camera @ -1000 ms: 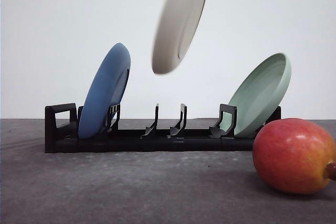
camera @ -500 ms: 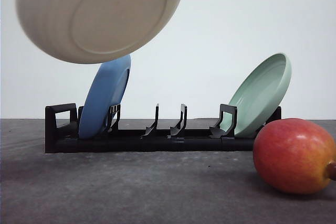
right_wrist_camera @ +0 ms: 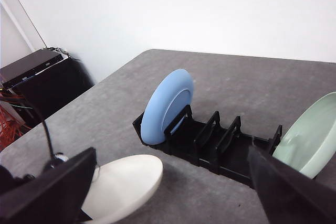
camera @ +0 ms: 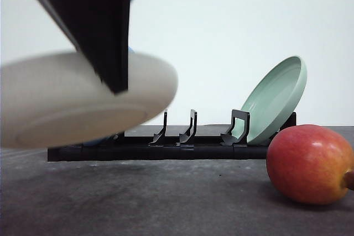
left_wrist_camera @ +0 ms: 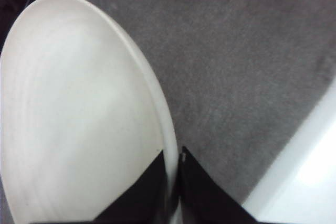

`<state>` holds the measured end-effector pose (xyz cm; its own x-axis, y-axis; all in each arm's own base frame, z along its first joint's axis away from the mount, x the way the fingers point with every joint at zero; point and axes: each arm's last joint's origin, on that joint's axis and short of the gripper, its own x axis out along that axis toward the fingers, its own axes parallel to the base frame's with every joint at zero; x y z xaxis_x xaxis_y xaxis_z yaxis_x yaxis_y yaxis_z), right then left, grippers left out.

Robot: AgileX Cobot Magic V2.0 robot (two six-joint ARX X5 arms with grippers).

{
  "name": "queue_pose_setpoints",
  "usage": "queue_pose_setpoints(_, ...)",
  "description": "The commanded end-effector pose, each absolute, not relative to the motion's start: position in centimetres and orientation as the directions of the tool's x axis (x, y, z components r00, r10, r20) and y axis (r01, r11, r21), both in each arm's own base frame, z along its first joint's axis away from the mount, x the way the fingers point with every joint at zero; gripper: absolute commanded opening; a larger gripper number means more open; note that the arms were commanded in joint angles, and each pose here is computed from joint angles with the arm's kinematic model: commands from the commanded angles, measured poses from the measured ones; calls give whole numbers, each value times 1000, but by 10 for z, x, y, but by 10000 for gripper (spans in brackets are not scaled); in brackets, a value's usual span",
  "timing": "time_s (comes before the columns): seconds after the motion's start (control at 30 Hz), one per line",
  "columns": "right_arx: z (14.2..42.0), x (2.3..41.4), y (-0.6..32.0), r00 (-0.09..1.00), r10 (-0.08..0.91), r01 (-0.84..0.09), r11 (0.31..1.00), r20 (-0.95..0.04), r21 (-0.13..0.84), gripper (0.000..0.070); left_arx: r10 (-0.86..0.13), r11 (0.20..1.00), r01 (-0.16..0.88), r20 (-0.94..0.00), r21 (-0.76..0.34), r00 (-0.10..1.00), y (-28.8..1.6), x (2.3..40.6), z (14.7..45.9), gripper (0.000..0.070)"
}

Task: Place pomegranate in white plate

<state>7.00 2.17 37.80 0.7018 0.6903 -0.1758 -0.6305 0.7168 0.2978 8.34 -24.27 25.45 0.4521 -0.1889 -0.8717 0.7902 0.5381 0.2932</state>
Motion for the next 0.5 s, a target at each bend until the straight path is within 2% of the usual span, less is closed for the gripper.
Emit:
queue_pose_setpoints(0.0, 382, 69, 22, 704, 690, -630, 716, -169, 300, 590, -182, 531, 791, -870, 305, 458, -253, 81, 248, 0)
queue_pose_setpoints(0.27, 381, 69, 22, 703, 690, -629, 716, -172, 303, 590, -128, 491, 798, -877, 350, 463, -280, 76, 213, 0)
queue_pose_setpoints(0.47, 381, 69, 22, 703, 690, -629, 716, -172, 303, 590, -148, 479, 807, -875, 345, 462, -296, 71, 194, 0)
